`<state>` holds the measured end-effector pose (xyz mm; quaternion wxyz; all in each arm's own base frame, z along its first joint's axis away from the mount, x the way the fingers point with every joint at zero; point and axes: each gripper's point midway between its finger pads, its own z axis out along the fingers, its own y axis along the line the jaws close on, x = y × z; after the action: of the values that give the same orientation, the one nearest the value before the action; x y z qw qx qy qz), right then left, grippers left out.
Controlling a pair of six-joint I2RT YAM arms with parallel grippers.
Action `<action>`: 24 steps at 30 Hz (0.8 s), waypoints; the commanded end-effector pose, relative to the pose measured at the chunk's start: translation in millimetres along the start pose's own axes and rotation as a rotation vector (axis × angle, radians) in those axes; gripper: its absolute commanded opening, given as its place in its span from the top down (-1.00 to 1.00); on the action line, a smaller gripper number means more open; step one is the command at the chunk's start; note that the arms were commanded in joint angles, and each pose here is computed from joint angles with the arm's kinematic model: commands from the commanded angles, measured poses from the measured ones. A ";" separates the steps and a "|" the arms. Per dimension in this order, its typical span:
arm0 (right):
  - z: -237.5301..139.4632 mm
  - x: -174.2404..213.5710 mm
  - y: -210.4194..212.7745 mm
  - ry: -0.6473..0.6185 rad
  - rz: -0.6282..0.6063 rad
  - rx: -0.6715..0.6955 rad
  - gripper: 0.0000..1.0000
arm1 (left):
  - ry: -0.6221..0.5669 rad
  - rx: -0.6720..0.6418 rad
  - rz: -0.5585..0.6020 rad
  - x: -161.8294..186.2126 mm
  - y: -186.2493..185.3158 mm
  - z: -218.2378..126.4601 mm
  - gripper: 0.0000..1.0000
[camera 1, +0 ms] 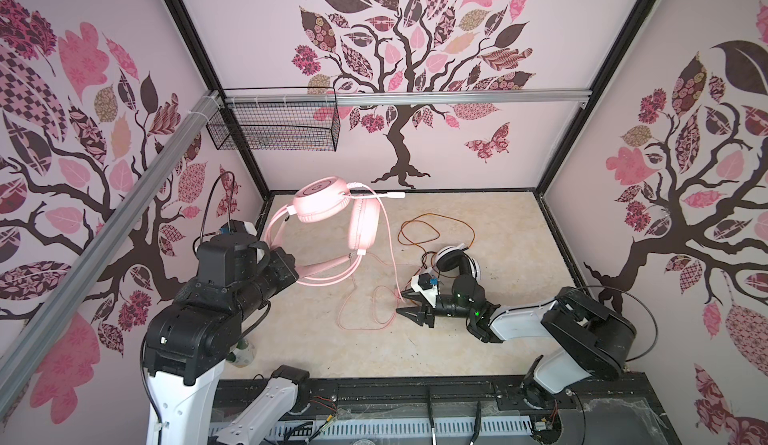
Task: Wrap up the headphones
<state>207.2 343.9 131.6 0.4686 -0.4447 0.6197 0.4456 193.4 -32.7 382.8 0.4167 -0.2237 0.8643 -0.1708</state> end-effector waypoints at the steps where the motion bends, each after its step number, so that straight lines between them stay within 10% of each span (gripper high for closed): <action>1: 5.2 -9.8 -3.8 -0.065 -0.024 0.007 0.02 | -0.095 0.087 -0.015 -22.4 -18.0 -19.5 1.00; 9: -11.2 -8.4 1.2 -0.052 0.037 0.042 0.97 | -0.070 0.075 -0.018 -19.7 -19.2 -2.9 1.00; 24: -116.5 -60.3 -42.0 0.278 -0.110 0.673 1.00 | 0.033 -0.024 0.105 1.7 -10.0 97.1 1.00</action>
<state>229.7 262.6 208.8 0.5481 -0.3525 0.7244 0.2249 254.2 -47.8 313.3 0.3573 -0.2002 0.9035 -0.1258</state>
